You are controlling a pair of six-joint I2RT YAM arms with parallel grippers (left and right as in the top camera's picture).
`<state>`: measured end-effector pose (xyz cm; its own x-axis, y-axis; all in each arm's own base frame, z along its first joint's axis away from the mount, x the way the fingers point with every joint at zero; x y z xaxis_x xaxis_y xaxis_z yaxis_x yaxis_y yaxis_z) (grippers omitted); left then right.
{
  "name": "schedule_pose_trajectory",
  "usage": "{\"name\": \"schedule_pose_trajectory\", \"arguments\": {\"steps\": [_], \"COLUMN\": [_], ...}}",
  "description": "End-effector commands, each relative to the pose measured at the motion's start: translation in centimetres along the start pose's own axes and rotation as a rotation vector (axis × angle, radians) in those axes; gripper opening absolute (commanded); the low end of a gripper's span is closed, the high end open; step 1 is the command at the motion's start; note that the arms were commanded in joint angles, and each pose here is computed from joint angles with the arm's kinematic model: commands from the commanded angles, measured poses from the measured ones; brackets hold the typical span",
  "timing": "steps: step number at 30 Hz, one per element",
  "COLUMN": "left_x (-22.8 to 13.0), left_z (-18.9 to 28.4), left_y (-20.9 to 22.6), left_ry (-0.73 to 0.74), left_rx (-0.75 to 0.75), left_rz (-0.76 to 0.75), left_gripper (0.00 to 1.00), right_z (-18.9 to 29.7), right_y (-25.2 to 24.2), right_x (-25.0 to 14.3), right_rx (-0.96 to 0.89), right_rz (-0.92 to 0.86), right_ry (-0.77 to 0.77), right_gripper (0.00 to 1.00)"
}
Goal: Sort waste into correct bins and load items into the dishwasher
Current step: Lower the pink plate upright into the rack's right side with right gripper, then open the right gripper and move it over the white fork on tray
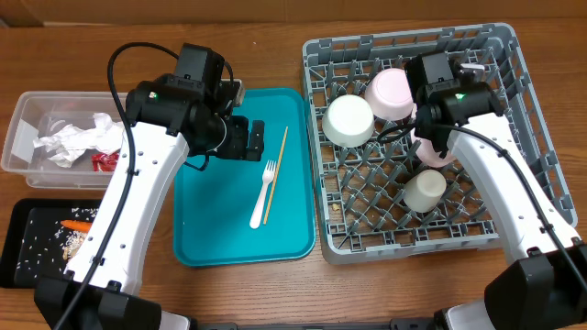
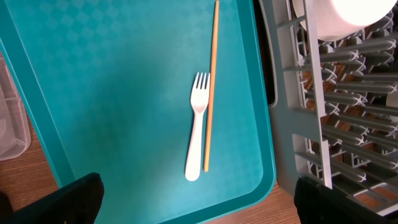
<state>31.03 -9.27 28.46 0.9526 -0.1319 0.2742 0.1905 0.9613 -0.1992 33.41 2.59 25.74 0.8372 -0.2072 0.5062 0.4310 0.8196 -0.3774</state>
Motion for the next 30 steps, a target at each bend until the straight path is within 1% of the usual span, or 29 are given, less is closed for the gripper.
{"name": "schedule_pose_trajectory", "arguments": {"steps": [1,2,6,8,10,12,14,16,18,21,25,28,30], "left_x": [0.3,0.3,0.3,0.3,0.3,0.4,1.0,1.2,1.2,1.3,1.4,0.5,-0.4], "left_z": [0.7,0.7,0.7,0.7,0.7,0.7,0.8,0.8,0.9,1.1,1.9,3.3,4.2], "left_y": [-0.2,-0.2,-0.2,-0.2,-0.2,-0.3,-0.4,-0.3,-0.1,1.0,4.8,11.0,14.1], "left_ry": [-0.029,-0.029,-0.028,-0.029,-0.029,-0.034,-0.077,-0.084,-0.084,-0.089,-0.106,-0.129,-0.144], "left_rx": [0.006,0.006,0.006,0.006,0.006,-0.009,-0.019,-0.012,0.001,0.011,0.039,0.099,0.129], "left_rz": [-0.007,-0.007,-0.007,-0.007,-0.007,0.006,0.01,0.008,0.014,0.045,0.16,0.35,0.447], "left_gripper": [1.0,1.0,1.0,1.0,1.0,1.0,1.0,1.0,1.0,1.0,1.0,1.0,1.0], "right_z": [2.0,2.5,4.4,5.3,6.1,7.8,8.6,9.4,10.3,11.9,14.2,16.6,17.5], "right_y": [-0.1,-0.2,-0.4,-0.2,0.7,2.6,3.4,4.2,5.0,6.6,8.7,11.0,12.3], "right_x": [1.1,1.2,1.5,1.2,0.6,-0.5,-0.8,-1.1,-1.5,-2.6,-4.2,-6.3,-7.4], "right_rx": [0.106,0.128,0.238,0.324,0.481,0.786,0.868,0.92,0.957,0.991,1.031,1.082,1.113], "right_rz": [-0.04,-0.041,-0.038,-0.029,0.004,0.137,0.144,0.163,0.191,0.236,0.285,0.333,0.348], "right_ry": [-0.007,0.001,0.058,0.115,0.2,0.296,0.321,0.331,0.33,0.322,0.314,0.311,0.303], "right_gripper": [0.95,1.0,1.0,1.0,1.0,1.0,1.0,0.99,0.95,0.95,0.94,0.93,0.93]}}
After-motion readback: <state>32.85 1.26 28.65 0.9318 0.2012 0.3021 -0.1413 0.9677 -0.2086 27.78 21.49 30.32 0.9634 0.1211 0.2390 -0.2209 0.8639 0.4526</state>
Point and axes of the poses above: each gripper's point midway between its finger pads, its own z axis back along the fingers, its own y axis along the line the jaws close on, x = y × z, the point moved 9 cm from there along z, back along the fingers, and after that the axes turned 3 degrees about -z, right-handed, at the moved point
